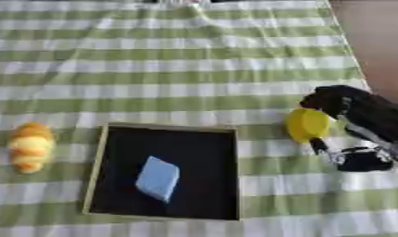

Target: Pick up objects on the table and place them in the box.

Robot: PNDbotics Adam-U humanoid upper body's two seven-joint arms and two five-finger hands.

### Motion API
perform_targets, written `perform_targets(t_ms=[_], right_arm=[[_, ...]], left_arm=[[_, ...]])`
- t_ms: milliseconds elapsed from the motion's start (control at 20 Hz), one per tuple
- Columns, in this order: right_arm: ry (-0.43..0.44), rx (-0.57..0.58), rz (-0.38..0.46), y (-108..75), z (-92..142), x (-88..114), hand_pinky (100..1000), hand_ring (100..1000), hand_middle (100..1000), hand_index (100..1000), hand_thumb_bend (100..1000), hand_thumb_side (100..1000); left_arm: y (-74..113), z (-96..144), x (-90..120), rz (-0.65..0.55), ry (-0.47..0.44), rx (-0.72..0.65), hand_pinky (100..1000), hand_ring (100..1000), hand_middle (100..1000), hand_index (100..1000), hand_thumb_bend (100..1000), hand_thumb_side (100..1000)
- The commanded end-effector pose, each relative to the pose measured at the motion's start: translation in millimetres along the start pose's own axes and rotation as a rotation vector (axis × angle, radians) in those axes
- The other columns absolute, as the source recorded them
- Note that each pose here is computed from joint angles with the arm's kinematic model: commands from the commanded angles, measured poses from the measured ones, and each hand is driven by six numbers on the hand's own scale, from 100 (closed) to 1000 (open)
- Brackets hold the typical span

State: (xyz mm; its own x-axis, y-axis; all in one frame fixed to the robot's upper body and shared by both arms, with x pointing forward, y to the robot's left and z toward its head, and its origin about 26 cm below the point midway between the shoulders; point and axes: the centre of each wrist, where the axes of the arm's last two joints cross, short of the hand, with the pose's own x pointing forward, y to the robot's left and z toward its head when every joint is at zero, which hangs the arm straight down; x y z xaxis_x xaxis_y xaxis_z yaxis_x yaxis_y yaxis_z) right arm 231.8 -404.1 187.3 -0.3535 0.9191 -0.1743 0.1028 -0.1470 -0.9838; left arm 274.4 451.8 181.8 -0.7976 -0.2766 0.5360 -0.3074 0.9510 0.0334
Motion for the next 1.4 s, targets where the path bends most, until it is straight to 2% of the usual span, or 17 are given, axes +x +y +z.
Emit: perform_targets(t_ms=[50,150,300,550,700,800,850,900,1100,1250,1300,1400], right_arm=[[0.009,-0.021,0.035,-8.5,-2.1,0.2,1000,989,890,1000,108,478],[0.016,-0.021,0.041,-8.6,-2.6,0.5,987,975,883,1000,188,502],[0.026,-0.006,0.058,-7.8,-3.0,1.3,979,966,876,1000,255,524],[0.038,0.015,0.075,-7.2,-3.9,2.2,946,921,828,1000,304,529],[0.05,0.006,0.065,-7.2,-4.5,1.4,887,847,743,967,254,498],[0.052,-0.011,0.045,-6.9,-4.9,1.0,850,795,683,926,166,429],[0.048,-0.022,0.03,-6.6,-5.2,1.4,848,792,680,921,155,421],[0.043,-0.035,0.013,-6.7,-5.5,2.2,841,782,666,881,100,368],[0.013,-0.075,-0.048,-7.2,-6.5,4.1,839,772,649,833,100,291],[-0.001,-0.094,-0.071,-8.7,-6.8,3.5,824,747,613,783,100,303],[0.001,-0.107,-0.071,-9.6,-6.7,2.9,797,707,562,724,100,343],[0.007,-0.142,-0.064,-10.2,-6.6,2.4,768,652,503,642,100,324]], left_arm=[[2.5,-6.9,4.0,-0.007,-0.019,-0.015,807,654,594,811,100,568],[2.3,-6.8,3.7,-0.006,-0.02,-0.017,807,653,593,811,100,568],[2.1,-6.1,3.0,-0.003,-0.018,-0.018,807,652,592,810,100,568],[2.1,-5.8,2.6,-0.001,-0.017,-0.019,808,652,592,811,100,569],[2.0,-5.7,2.3,0.0,-0.017,-0.021,808,652,592,811,100,569],[1.7,-5.8,2.3,0.001,-0.017,-0.022,808,652,592,810,100,569],[1.6,-5.7,2.2,0.002,-0.016,-0.022,808,652,592,810,100,569],[1.6,-5.4,2.1,0.002,-0.014,-0.023,808,653,592,810,100,569],[1.2,-4.8,1.6,0.004,-0.008,-0.029,808,654,592,810,100,569],[1.2,-5.1,1.9,0.005,-0.008,-0.031,808,655,592,809,100,569],[1.1,-5.3,2.1,0.005,-0.008,-0.031,808,654,592,809,100,568],[1.0,-5.3,2.3,0.006,-0.008,-0.031,807,654,591,809,100,568]])
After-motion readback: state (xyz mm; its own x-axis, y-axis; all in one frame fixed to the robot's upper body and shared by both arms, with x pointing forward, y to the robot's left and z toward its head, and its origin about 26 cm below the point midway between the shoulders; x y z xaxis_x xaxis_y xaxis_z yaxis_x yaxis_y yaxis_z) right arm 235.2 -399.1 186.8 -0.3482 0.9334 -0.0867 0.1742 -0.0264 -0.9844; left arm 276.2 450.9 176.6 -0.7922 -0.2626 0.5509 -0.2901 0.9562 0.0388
